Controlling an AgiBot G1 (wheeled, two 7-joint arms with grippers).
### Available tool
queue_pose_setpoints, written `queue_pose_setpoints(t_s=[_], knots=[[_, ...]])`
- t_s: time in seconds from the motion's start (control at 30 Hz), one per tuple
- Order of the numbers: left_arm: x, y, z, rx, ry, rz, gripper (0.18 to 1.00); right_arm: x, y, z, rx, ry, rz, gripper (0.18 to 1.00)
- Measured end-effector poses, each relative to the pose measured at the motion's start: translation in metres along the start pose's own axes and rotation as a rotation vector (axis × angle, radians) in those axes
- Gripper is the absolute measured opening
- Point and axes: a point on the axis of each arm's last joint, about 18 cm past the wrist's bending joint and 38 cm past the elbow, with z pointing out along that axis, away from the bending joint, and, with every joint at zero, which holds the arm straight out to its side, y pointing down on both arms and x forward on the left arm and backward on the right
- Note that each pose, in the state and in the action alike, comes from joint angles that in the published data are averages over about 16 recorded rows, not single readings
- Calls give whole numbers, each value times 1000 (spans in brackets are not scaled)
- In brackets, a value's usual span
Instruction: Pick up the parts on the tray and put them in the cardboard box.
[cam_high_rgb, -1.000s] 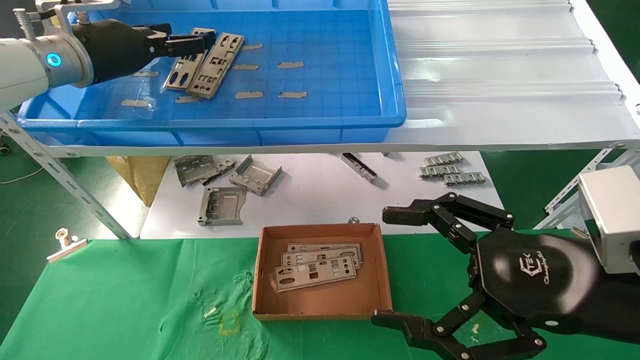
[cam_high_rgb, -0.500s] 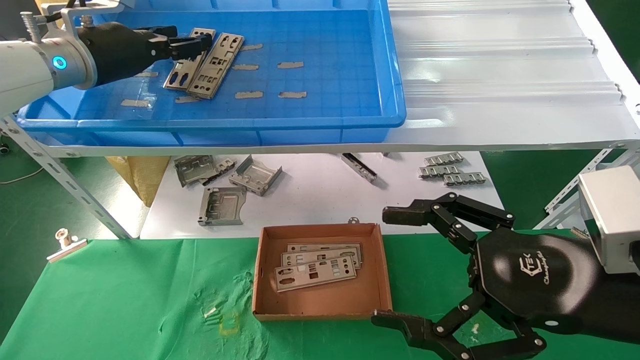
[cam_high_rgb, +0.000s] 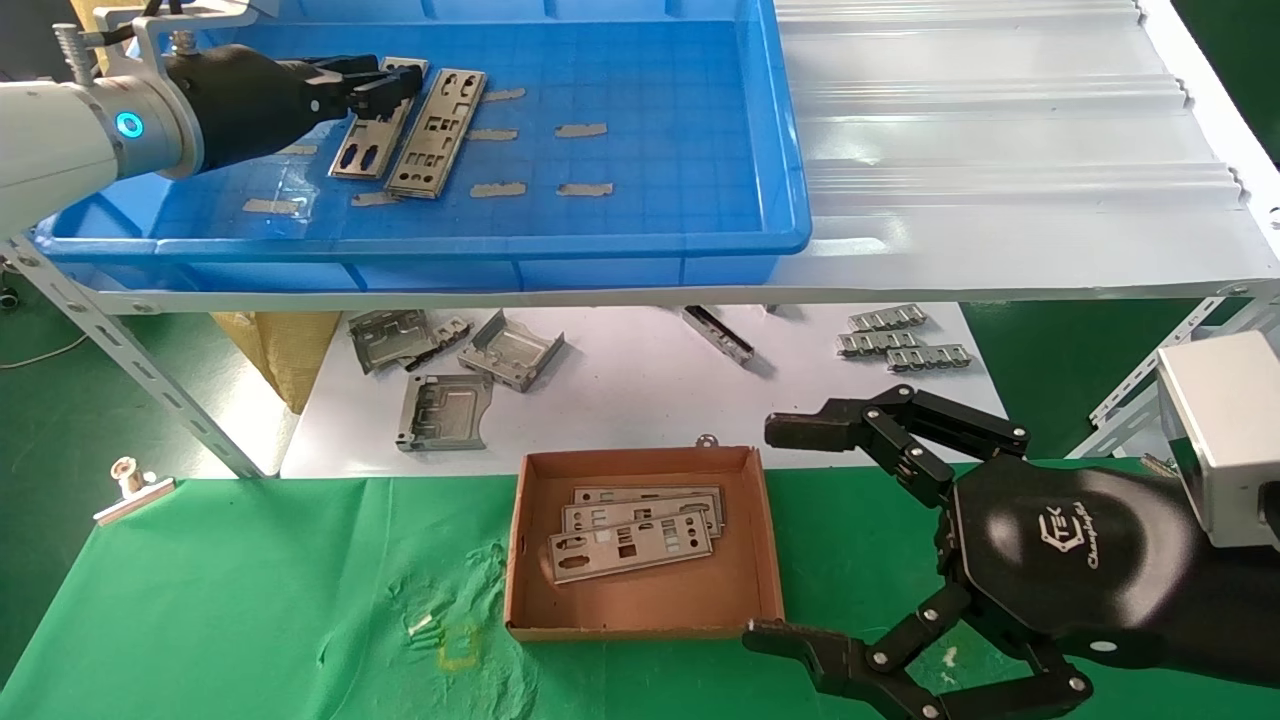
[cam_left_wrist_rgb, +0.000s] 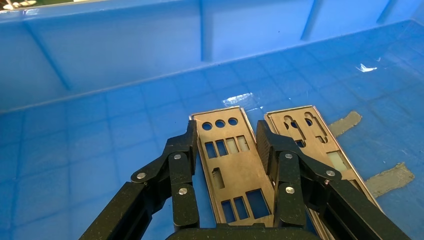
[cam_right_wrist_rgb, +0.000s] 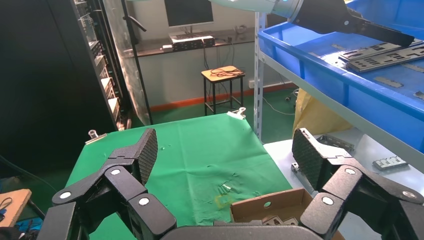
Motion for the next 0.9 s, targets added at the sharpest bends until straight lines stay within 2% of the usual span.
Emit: queue_pose_setpoints(t_s=[0.1, 0.57, 0.9], knots=[[0, -2, 0, 10, 2, -2, 474, 0, 0, 0, 0, 0, 0, 1000], [2, -33, -8, 99, 41, 5, 453, 0, 0, 0, 0, 0, 0, 1000], [20, -52, -20, 145, 177, 14, 450, 0, 0, 0, 0, 0, 0, 1000]])
